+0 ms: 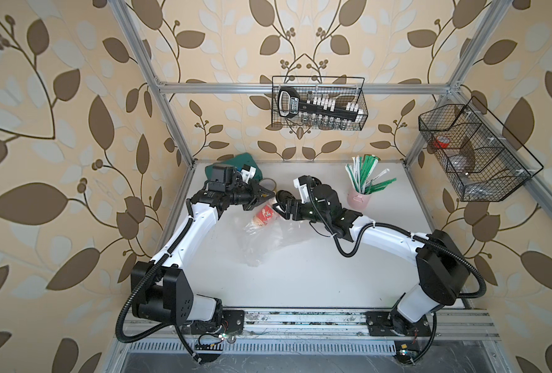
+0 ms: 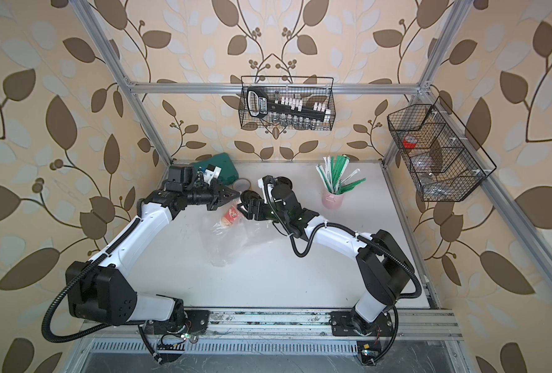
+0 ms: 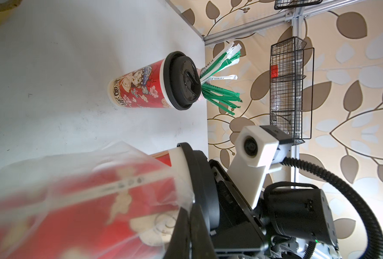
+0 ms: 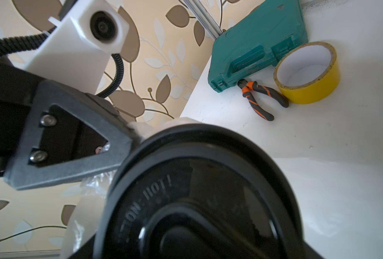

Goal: Pack milk tea into plastic carrier bags
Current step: Place the milk tea cup in the plastic carrier bag.

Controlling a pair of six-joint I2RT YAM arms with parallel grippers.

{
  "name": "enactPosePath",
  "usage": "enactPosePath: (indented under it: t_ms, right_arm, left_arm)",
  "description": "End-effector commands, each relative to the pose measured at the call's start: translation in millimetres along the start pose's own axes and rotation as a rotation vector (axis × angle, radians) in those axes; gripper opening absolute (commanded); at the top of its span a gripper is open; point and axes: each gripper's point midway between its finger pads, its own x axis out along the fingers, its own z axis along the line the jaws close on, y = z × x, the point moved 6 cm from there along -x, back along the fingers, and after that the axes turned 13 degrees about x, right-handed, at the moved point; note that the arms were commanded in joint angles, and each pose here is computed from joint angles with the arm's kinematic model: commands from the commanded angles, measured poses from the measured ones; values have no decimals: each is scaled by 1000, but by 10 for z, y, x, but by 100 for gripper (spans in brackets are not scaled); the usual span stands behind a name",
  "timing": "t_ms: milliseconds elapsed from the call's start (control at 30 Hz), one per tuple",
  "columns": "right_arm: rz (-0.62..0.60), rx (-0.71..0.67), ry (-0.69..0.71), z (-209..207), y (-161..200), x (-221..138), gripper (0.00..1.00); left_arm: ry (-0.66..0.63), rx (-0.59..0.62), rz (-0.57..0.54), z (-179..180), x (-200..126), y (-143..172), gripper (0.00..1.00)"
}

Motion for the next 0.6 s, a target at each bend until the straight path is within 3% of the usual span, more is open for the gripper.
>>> enactPosePath:
  t_ms: [0, 233, 567]
  right_arm:
    - [-31, 3, 86, -81, -45, -41, 68]
    - [-123, -82, 314, -158, -88, -304, 67]
    - [-133, -243, 580, -154, 47, -481, 67]
  left_arm:
    - [77, 92, -24, -287, -107, -62, 0]
    - [16, 88, -25, -209, -160, 77, 0]
    - [-76, 70, -46, -24, -316, 353, 0]
